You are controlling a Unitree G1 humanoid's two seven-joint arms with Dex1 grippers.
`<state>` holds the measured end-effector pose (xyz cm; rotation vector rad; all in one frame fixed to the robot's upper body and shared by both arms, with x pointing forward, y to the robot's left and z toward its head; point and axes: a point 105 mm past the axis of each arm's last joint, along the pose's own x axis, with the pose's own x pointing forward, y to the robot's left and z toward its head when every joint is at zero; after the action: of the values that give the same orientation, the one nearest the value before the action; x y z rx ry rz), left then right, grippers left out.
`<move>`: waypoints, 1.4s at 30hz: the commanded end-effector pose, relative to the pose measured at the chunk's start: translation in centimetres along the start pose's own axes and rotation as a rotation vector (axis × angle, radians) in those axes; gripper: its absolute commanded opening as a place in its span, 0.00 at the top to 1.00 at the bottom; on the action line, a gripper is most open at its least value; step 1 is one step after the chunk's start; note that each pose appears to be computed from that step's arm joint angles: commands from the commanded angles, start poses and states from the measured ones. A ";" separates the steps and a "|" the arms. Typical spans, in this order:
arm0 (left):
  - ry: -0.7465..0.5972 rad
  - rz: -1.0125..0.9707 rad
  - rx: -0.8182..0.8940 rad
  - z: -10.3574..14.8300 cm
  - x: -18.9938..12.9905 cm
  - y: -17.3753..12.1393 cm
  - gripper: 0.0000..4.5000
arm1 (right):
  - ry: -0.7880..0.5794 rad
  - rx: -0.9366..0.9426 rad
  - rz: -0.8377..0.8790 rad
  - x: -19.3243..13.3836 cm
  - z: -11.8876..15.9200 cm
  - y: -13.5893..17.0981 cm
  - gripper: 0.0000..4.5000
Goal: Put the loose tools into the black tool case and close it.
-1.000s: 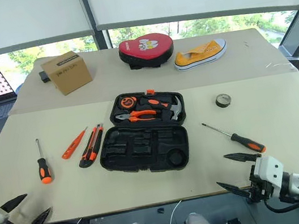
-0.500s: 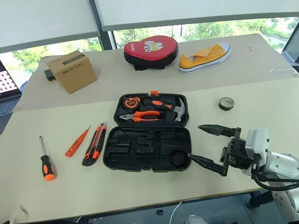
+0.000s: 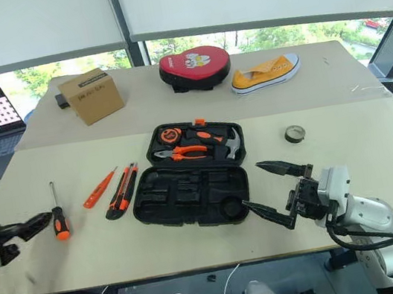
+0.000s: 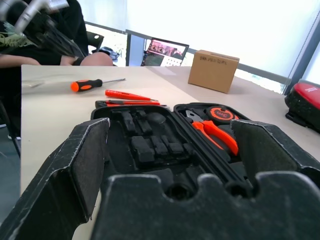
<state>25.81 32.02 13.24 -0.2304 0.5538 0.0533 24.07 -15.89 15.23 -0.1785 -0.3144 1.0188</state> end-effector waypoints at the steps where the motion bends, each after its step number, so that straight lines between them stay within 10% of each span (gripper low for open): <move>1: 0.039 0.039 -0.015 -0.7 1.9 -0.7 0.00 | -0.013 -0.027 -0.031 -0.2 0.5 -0.3 0.00; 7: 0.052 0.130 -0.049 -1.4 4.1 0.3 0.00 | -0.005 -0.037 -0.048 -0.3 0.2 -0.1 0.00; 19: 0.096 0.182 -0.007 -1.5 2.7 2.6 0.83 | 0.003 -0.050 -0.073 -0.5 0.1 -0.3 0.00; 25: -0.241 0.074 0.111 5.5 -0.7 3.3 0.84 | 0.001 -0.080 -0.105 -1.1 0.6 -0.6 0.00; 30: -0.338 -0.319 0.516 8.4 -1.2 -3.5 0.84 | 0.029 -0.121 -0.170 -2.7 1.3 -1.6 0.00; 34: -0.275 -0.809 0.969 5.0 0.2 -12.3 0.84 | 0.063 -0.149 -0.260 -4.7 1.7 -3.3 0.00; 42: -0.277 -1.040 1.474 2.6 6.2 -21.9 0.84 | 0.071 -0.143 -0.259 -4.7 1.2 -2.0 0.00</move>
<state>34.05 11.59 17.07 0.7854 0.0545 -1.2655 23.39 -21.36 15.13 -0.2640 -0.2835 0.7354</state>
